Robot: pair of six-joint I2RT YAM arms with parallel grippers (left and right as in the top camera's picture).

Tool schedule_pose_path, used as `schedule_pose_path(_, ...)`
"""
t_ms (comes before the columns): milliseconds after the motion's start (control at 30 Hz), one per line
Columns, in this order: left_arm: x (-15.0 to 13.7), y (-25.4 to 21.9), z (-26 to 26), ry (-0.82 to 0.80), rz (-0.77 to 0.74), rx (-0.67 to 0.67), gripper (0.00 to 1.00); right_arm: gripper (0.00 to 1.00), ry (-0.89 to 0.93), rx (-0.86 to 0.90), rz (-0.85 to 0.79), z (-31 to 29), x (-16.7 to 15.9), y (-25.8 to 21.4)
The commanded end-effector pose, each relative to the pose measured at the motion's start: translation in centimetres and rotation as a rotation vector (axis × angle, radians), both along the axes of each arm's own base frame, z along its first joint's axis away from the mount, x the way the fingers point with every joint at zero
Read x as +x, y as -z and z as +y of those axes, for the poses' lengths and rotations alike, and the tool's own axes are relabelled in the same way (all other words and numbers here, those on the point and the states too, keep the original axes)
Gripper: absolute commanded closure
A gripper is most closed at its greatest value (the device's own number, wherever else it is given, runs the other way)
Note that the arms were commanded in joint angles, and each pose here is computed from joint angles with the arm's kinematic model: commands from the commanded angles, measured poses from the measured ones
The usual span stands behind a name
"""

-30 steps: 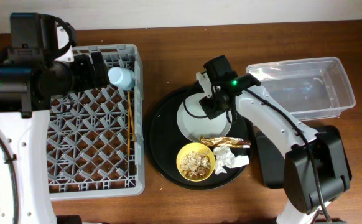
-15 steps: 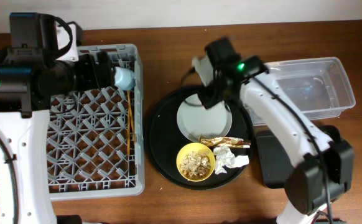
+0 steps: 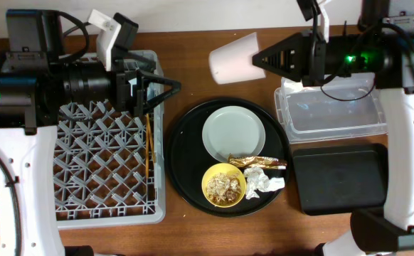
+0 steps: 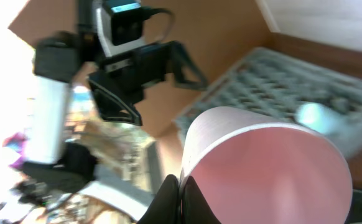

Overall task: Sort waste into correct bins and load items into the dishwasher rack
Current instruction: 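Lift the pink cup and hand it to the left gripper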

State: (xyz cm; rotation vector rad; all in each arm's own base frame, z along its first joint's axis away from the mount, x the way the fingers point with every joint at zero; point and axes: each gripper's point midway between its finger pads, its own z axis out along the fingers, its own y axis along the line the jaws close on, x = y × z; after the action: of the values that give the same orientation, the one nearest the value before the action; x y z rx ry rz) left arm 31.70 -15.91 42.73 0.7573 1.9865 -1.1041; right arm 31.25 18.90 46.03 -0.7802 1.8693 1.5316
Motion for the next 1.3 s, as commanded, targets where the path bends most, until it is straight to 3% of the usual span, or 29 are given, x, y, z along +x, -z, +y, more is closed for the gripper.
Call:
schedule_pose_path(0, -1.6, -2.1, -1.2, 0.128, -0.051, -0.113, 0.01, 0.96, -0.171, 0.148, -0.007, 1.3, -2.6, -2.3)
schedule_pose_path(333, -3.8, -2.1, -4.7, 0.249, -0.05, -0.114, 0.01, 0.96, -0.32, 0.152, -0.092, 5.5, -5.3, -2.7)
schedule_pose_path(433, -4.2, -2.1, -5.3, 0.269, -0.049, -0.115, 0.02, 0.96, -0.311, 0.138, -0.098, 5.7, -5.1, -2.5)
schedule_pose_path(533, -4.3, -2.1, -5.3, 0.27, -0.048, -0.115, 0.11, 0.96, -0.304, 0.132, -0.114, 5.7, -4.9, -2.5)
schedule_pose_path(1000, -4.2, -1.3, -5.0, 0.241, -0.014, -0.084, 0.11, 0.96, -0.251, 0.085, -0.161, 5.9, -3.7, -1.9)
schedule_pose_path(1200, -3.9, -1.1, -4.8, 0.224, -0.017, -0.067, 0.38, 0.96, -0.231, 0.065, -0.156, 5.8, -3.3, -1.6)
schedule_pose_path(1267, -3.6, -1.1, -4.5, 0.212, -0.017, -0.068, 0.4, 0.96, -0.231, 0.065, -0.156, 5.8, -3.3, -1.6)
